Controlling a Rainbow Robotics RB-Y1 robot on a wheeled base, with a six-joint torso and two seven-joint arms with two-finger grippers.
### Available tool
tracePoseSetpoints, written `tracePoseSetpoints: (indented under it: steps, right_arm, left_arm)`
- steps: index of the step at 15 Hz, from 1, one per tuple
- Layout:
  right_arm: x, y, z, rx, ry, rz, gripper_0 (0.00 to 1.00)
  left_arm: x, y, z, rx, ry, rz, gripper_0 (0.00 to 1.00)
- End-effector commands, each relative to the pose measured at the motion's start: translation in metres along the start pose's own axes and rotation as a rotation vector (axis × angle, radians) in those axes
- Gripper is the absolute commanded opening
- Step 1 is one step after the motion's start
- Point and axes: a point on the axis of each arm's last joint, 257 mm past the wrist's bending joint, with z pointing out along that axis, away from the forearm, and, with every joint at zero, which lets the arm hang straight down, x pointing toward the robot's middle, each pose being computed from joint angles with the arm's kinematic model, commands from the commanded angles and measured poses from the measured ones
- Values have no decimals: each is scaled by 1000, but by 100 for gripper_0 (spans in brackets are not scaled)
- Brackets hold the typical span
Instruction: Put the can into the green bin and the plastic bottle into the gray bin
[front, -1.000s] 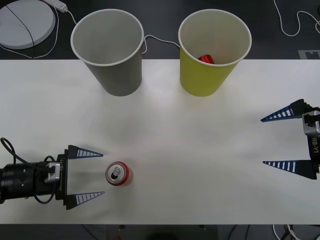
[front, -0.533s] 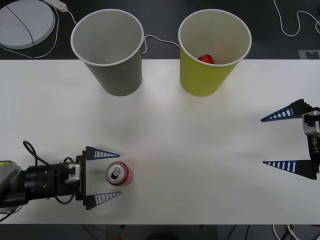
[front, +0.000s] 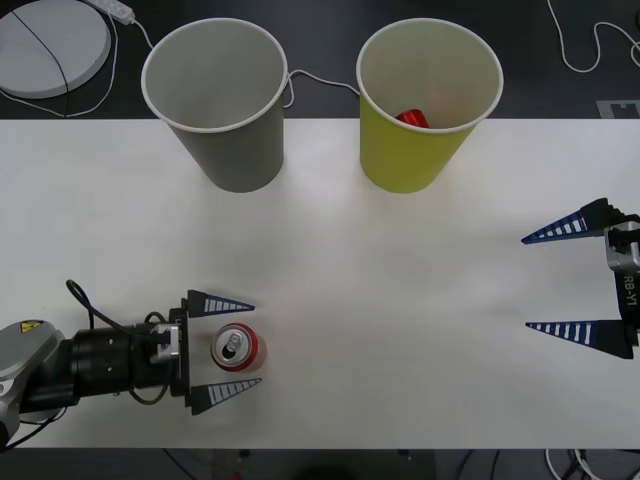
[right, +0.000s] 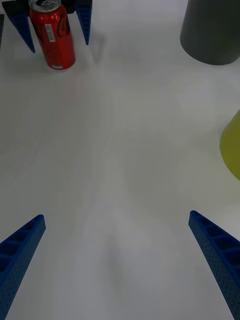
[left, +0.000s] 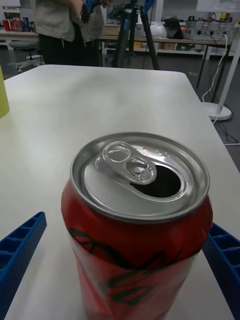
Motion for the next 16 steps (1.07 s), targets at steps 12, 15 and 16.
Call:
tracePoseSetpoints:
  steps: [12,15,16]
  right_arm:
    - [0,0,0,0,0,0,100]
    - [0,0,0,0,0,0,100]
    - [0,0,0,0,0,0,100]
  left_arm:
    - [-14,5,5,-17,-54,-41,0]
    - [-13,13,-5,-28,-40,-45,0]
    - [-14,16,-11,-22,-31,-62,0]
